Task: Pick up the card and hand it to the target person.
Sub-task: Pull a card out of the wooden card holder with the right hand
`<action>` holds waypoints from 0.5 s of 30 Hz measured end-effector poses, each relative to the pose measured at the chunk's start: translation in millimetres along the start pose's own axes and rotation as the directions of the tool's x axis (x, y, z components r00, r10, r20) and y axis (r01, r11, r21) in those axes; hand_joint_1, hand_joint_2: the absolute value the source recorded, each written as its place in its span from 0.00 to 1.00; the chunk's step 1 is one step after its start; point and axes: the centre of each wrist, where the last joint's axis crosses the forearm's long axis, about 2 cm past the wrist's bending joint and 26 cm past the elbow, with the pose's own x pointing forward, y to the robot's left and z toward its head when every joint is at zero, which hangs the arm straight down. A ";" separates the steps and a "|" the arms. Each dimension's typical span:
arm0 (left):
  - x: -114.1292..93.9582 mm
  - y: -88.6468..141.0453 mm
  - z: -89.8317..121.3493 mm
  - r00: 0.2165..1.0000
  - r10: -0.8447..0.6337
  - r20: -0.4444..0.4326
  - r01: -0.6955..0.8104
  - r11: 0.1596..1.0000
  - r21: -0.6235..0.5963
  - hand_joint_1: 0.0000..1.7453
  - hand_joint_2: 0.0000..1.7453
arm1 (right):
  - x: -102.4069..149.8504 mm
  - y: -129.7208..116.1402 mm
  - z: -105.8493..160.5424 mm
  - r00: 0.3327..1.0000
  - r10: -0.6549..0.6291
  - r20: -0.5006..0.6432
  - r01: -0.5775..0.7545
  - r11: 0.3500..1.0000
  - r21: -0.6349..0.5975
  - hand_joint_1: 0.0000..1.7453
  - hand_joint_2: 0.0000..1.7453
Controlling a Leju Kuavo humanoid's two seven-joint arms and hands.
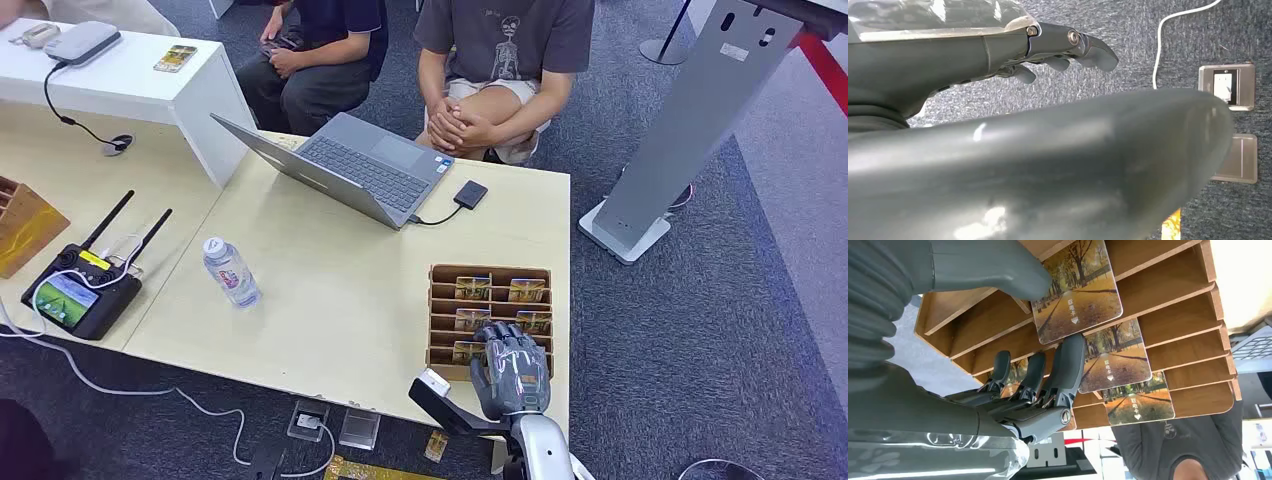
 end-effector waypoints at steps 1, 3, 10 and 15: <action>0.0 0.0 0.0 1.000 0.000 0.001 0.000 1.000 0.000 0.00 0.00 | 0.1 0.1 0.0 1.000 0.003 0.000 -0.003 1.000 0.000 0.50 1.00; 0.0 0.0 0.0 1.000 0.000 0.002 0.000 1.000 0.000 0.00 0.00 | 0.3 0.4 -0.2 1.000 0.010 0.000 -0.010 1.000 0.001 0.49 1.00; 0.0 0.2 -0.1 1.000 0.000 0.006 0.000 1.000 -0.001 0.00 0.00 | 1.7 1.5 -0.7 0.999 0.038 -0.001 -0.038 0.999 0.010 0.49 1.00; -0.1 0.3 -0.2 1.000 -0.001 0.010 0.001 1.000 0.000 0.00 0.00 | 2.6 1.8 -1.5 0.999 0.050 -0.003 -0.050 0.999 0.012 0.55 1.00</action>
